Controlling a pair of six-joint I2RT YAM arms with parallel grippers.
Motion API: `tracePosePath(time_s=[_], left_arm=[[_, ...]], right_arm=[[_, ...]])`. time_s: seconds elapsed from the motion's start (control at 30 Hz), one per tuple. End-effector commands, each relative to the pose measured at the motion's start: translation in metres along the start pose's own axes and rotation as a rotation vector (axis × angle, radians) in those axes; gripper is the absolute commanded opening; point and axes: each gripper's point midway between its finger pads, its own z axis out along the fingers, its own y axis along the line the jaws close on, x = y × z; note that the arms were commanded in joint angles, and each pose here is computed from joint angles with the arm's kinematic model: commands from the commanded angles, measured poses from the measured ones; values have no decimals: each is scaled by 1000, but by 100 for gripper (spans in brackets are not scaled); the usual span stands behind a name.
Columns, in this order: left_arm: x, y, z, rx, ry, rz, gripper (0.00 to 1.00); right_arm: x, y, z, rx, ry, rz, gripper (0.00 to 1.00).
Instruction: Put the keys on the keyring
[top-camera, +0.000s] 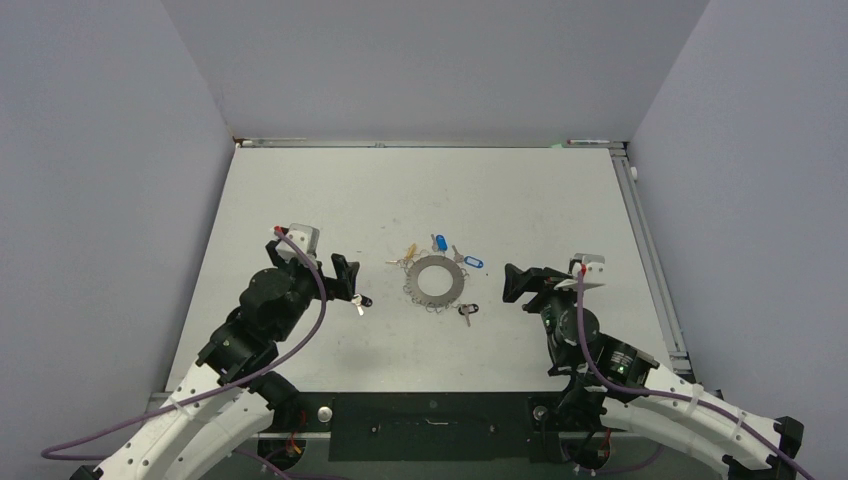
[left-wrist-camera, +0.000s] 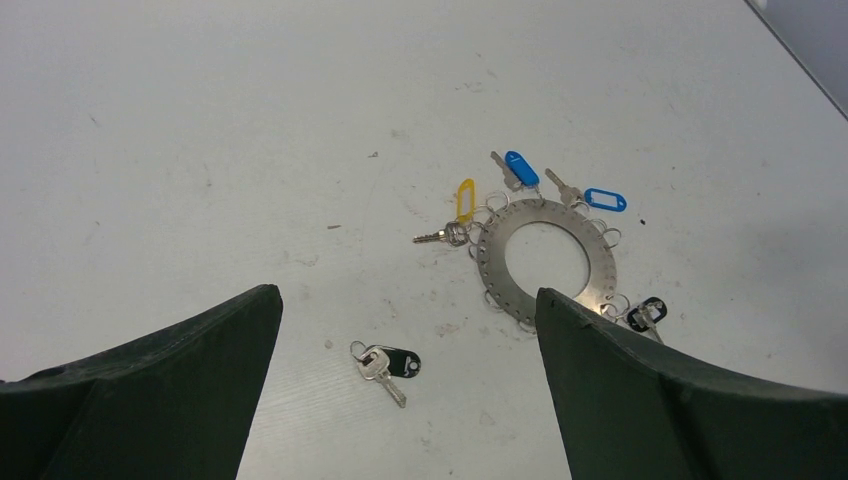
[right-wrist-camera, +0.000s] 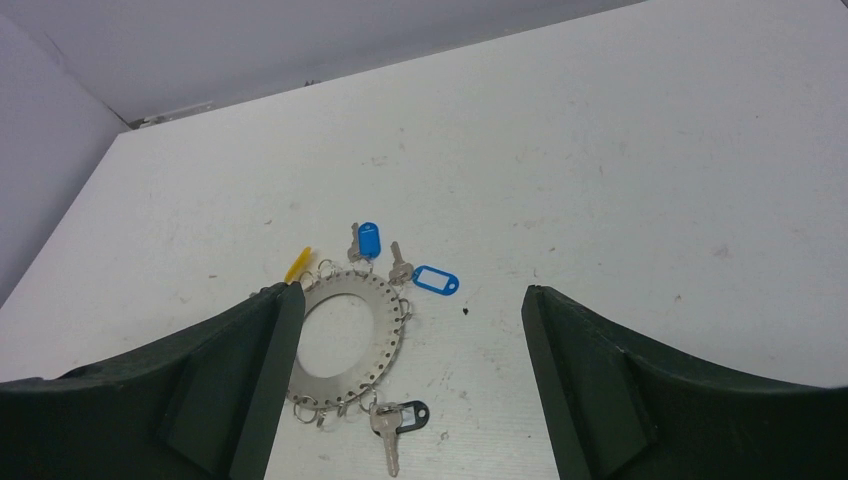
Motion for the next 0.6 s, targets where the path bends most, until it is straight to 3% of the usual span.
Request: tracePosePath(time_s=[0.0, 0.23, 0.57], left_arm=[[-11, -14, -8, 80, -2, -59, 96], [-14, 1, -12, 26, -51, -8, 96], [-10, -5, -13, 69, -47, 20, 96]], right_arm=[[-18, -5, -6, 5, -66, 78, 83], [-20, -9, -10, -3, -77, 81, 83], [-16, -14, -10, 28, -55, 65, 83]])
